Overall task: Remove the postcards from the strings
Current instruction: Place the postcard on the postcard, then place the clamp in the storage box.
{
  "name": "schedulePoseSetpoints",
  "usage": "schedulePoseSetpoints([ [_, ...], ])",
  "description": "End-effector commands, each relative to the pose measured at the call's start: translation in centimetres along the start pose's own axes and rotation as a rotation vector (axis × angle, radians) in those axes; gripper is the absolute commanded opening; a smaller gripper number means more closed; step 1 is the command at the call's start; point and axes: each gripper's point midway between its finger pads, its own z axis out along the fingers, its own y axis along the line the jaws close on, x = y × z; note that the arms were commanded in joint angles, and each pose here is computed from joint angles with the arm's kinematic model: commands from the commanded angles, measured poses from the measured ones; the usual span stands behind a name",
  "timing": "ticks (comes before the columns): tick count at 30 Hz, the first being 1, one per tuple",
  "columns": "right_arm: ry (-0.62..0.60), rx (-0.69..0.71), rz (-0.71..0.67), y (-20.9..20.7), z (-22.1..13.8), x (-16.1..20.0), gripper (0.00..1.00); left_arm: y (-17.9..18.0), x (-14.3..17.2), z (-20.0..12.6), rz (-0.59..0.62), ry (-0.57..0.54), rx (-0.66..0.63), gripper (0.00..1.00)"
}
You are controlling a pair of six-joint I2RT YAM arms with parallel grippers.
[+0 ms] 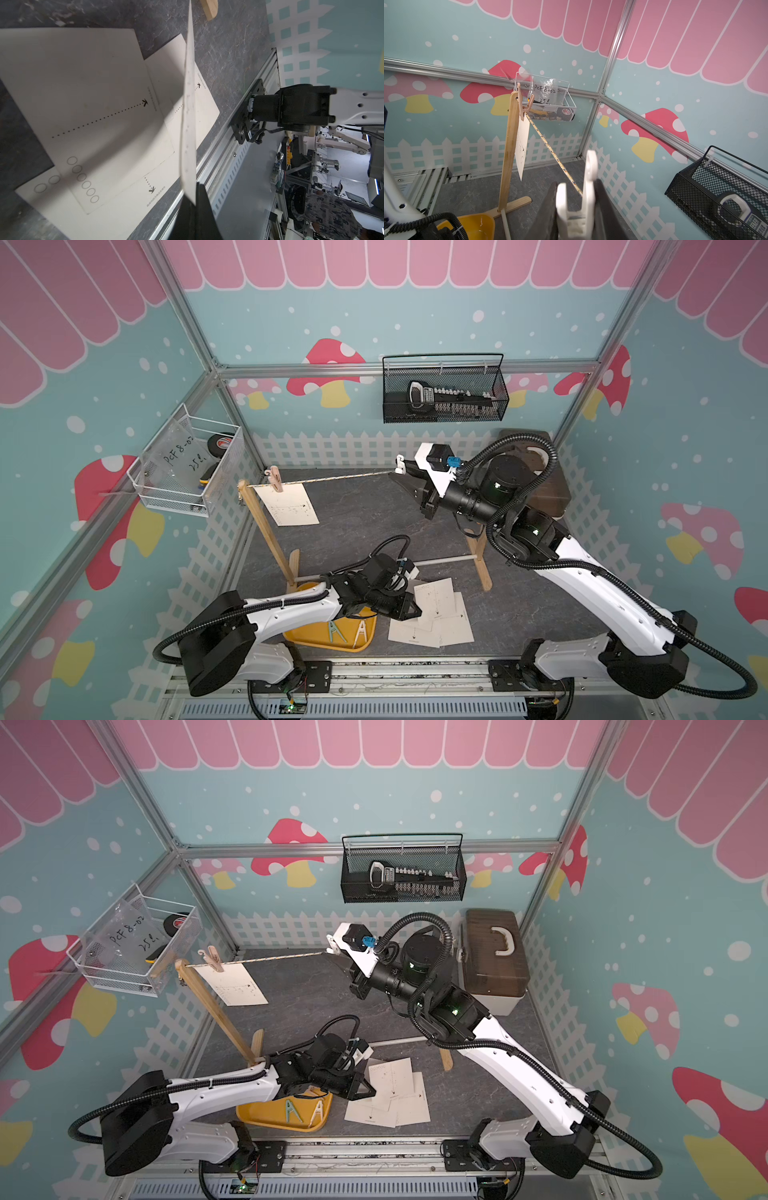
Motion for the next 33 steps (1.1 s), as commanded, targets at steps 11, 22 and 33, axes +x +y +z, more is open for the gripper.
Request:
schedulePoseSetpoints([
  [11,-0.027,0.032,-0.041,-0.2,-1.3,-0.7,0.18,1.0,-2.1,-1.7,0.035,-0.095,-0.153,0.57],
  [22,-0.029,-0.075,-0.01,1.7,-0.4,0.4,0.18,-0.4,-3.5,-12.7,0.149,-0.484,-0.271,0.79],
  [33,0.003,-0.234,0.134,4.8,4.4,6.5,0.18,6.2,3.1,-21.6,-0.233,-0.869,-0.243,0.88],
])
